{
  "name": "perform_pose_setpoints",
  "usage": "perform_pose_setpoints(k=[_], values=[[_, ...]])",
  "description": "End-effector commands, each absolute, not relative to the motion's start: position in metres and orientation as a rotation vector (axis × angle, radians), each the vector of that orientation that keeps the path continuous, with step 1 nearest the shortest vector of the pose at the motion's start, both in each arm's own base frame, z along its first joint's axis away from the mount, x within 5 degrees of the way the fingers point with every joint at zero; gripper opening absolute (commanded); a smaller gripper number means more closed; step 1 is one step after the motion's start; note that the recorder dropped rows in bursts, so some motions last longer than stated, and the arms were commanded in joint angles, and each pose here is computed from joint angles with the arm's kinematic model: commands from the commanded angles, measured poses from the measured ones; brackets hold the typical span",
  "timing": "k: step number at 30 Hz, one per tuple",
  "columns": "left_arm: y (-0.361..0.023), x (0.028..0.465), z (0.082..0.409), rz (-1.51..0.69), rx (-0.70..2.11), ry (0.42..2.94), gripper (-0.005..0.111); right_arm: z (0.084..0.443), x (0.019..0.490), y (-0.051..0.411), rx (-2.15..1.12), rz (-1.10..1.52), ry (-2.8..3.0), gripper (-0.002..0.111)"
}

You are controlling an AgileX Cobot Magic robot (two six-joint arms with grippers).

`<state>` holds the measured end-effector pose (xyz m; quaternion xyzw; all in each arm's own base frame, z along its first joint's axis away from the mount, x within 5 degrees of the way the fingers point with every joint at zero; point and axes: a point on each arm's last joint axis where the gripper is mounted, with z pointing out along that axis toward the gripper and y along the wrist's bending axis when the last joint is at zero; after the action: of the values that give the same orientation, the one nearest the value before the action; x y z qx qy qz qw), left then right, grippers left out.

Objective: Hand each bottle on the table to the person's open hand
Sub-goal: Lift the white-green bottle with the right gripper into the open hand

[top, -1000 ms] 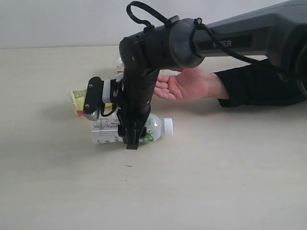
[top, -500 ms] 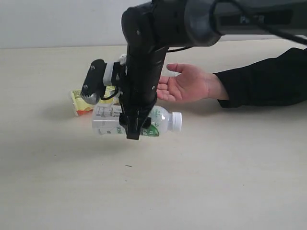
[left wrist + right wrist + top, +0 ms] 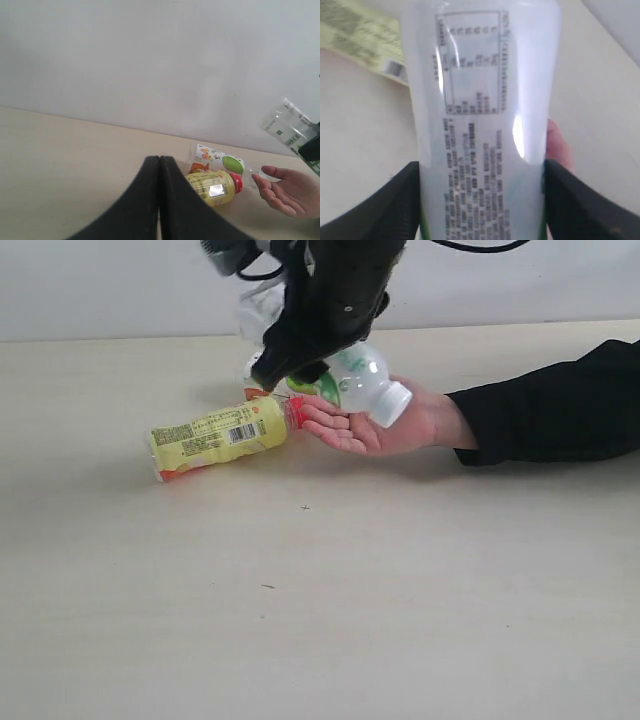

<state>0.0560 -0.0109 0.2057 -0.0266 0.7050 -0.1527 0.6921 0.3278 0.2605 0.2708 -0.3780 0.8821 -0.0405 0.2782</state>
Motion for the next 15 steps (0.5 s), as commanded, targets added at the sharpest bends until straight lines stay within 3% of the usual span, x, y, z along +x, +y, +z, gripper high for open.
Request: perform_pose_setpoints(k=[1, 8, 15], values=[[-0.011, 0.055, 0.206, -0.343, -0.048, 1.571, 0.000, 0.270, 0.355, 0.227, -0.624, -0.089, 2.481, 0.000], [-0.011, 0.055, 0.206, -0.343, -0.048, 1.571, 0.000, 0.253, 0.374, 0.205, -0.362, 0.056, 2.608, 0.000], [-0.011, 0.055, 0.206, -0.343, -0.048, 1.571, 0.000, 0.232, 0.381, 0.210, -0.354, 0.063, 2.633, 0.000]])
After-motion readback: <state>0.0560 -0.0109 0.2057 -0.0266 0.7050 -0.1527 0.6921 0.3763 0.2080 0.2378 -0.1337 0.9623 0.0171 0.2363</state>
